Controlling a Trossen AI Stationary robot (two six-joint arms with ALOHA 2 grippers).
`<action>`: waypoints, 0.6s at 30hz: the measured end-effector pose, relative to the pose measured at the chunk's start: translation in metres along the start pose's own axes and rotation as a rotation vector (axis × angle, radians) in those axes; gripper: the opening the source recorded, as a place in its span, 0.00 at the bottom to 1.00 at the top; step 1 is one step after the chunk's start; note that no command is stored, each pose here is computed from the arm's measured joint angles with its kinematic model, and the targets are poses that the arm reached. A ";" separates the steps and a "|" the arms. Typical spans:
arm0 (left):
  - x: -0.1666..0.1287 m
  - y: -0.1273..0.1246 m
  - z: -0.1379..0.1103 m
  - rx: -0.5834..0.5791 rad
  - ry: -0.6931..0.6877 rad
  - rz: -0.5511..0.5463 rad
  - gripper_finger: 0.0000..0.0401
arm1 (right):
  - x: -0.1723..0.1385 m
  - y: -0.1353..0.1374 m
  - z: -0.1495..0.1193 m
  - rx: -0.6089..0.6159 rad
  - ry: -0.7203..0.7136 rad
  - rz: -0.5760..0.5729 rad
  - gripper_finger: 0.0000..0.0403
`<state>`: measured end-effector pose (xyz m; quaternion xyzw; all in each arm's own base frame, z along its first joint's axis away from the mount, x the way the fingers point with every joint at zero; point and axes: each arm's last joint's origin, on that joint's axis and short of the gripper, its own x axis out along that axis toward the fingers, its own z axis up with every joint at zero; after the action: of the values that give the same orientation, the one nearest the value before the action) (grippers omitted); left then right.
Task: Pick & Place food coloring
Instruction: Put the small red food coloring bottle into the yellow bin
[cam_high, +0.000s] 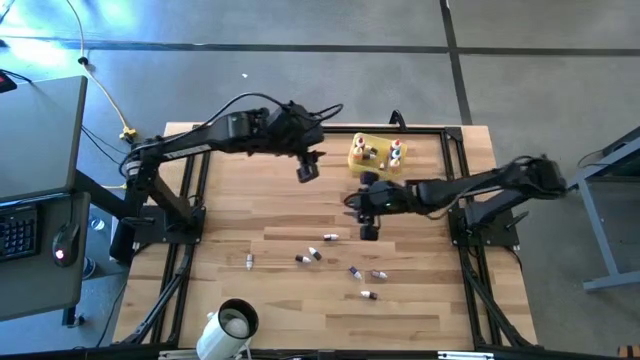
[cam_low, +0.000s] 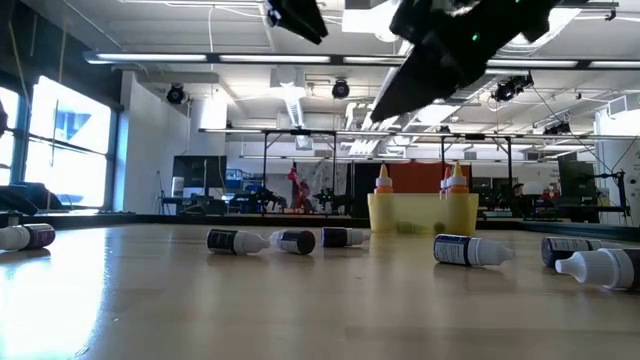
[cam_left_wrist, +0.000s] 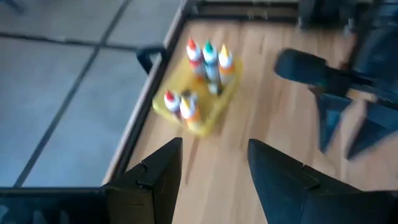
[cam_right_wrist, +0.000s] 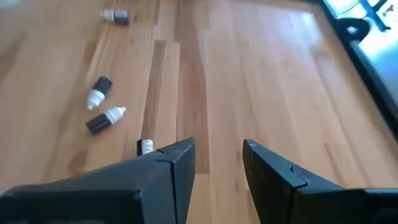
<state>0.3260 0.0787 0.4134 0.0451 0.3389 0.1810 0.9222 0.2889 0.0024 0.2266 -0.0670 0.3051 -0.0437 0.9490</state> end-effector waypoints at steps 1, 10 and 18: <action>-0.004 0.000 -0.003 0.002 0.026 -0.002 0.45 | 0.007 0.001 -0.002 -0.006 0.007 0.004 0.31; -0.022 -0.005 -0.052 -0.028 0.110 0.069 0.45 | 0.050 0.019 -0.016 -0.001 0.000 0.143 0.28; -0.034 -0.009 -0.114 -0.097 -0.155 0.026 0.45 | 0.066 0.040 -0.019 0.025 -0.055 0.199 0.28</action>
<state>0.2316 0.0529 0.3448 0.0189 0.2566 0.2053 0.9443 0.3331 0.0315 0.1678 -0.0256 0.2836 0.0490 0.9573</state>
